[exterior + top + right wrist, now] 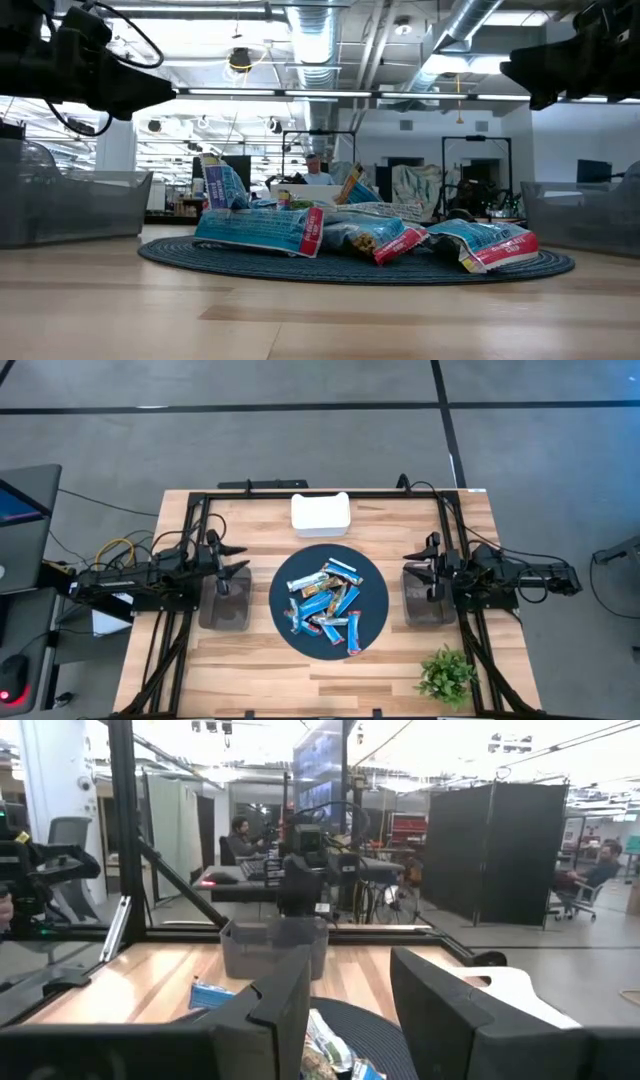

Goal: Pick and place Granola Bars by type
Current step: Put the blue granola bar into the left black bin

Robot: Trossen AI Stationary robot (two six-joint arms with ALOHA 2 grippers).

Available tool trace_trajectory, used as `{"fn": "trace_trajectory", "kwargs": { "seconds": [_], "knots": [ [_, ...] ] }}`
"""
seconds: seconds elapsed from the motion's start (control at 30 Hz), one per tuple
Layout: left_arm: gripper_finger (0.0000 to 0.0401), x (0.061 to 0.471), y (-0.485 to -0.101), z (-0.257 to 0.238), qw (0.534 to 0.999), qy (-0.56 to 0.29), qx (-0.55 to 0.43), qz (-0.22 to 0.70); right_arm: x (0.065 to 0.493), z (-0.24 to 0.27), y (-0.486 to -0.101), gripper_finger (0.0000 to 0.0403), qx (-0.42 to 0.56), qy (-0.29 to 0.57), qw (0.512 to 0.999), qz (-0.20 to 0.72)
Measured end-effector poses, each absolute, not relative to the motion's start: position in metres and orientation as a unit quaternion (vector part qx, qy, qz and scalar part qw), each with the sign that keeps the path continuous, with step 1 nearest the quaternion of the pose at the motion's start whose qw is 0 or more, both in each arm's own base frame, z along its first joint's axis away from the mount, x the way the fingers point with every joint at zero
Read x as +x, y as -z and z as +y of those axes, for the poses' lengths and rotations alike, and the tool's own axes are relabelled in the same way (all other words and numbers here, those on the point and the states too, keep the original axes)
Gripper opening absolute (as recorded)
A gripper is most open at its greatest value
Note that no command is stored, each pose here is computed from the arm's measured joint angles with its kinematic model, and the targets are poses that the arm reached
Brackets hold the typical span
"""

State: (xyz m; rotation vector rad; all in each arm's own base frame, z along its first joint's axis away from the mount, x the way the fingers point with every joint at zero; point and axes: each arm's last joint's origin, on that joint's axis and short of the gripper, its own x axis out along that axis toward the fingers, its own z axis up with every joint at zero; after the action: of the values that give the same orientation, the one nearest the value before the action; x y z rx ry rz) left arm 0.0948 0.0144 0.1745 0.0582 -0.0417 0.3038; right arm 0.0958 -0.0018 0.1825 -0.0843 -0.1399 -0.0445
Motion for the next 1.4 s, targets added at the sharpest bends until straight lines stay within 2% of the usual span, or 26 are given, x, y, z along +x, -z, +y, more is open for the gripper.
{"fn": "trace_trajectory", "kwargs": {
  "seconds": [0.1,0.27,0.4,0.57,0.73,0.87,0.97,1.13,1.27,1.4],
  "knots": [
    [0.0164,0.095,-0.177,0.014,0.988,-0.15,0.014,-0.035,0.096,-0.002,-0.184,0.0134,-0.043,0.023,0.996,-0.078],
    [0.0164,0.096,-0.18,0.006,0.996,-0.014,0.064,-0.054,0.094,-0.002,-0.19,0.0134,-0.088,0.029,0.99,-0.106],
    [0.0164,0.098,-0.188,0.005,0.991,0.008,0.094,-0.094,0.094,-0.002,-0.192,0.0134,-0.112,0.032,0.987,-0.115],
    [0.0164,0.101,-0.205,0.005,0.972,-0.002,0.162,-0.173,0.094,-0.002,-0.193,0.0134,-0.121,0.034,0.985,-0.119],
    [0.0164,0.094,-0.229,0.004,0.919,-0.047,0.249,-0.302,0.094,-0.002,-0.193,0.0134,-0.121,0.034,0.985,-0.119],
    [0.0164,0.087,-0.248,0.005,0.894,-0.087,0.257,-0.355,0.094,-0.002,-0.192,0.0134,-0.12,0.033,0.985,-0.116],
    [0.0164,0.092,-0.266,0.007,0.911,-0.097,0.252,-0.311,0.094,-0.002,-0.192,0.0134,-0.12,0.033,0.986,-0.115],
    [0.0164,0.122,-0.287,0.01,0.96,-0.061,0.232,-0.142,0.094,-0.002,-0.192,0.0134,-0.12,0.033,0.986,-0.115],
    [0.0164,0.152,-0.286,0.01,0.975,0.013,0.221,0.022,0.094,-0.002,-0.192,0.0134,-0.12,0.032,0.986,-0.115],
    [0.0164,0.183,-0.272,0.004,0.972,0.093,0.19,0.106,0.094,-0.001,-0.192,0.0134,-0.119,0.03,0.986,-0.115]
  ]
}}
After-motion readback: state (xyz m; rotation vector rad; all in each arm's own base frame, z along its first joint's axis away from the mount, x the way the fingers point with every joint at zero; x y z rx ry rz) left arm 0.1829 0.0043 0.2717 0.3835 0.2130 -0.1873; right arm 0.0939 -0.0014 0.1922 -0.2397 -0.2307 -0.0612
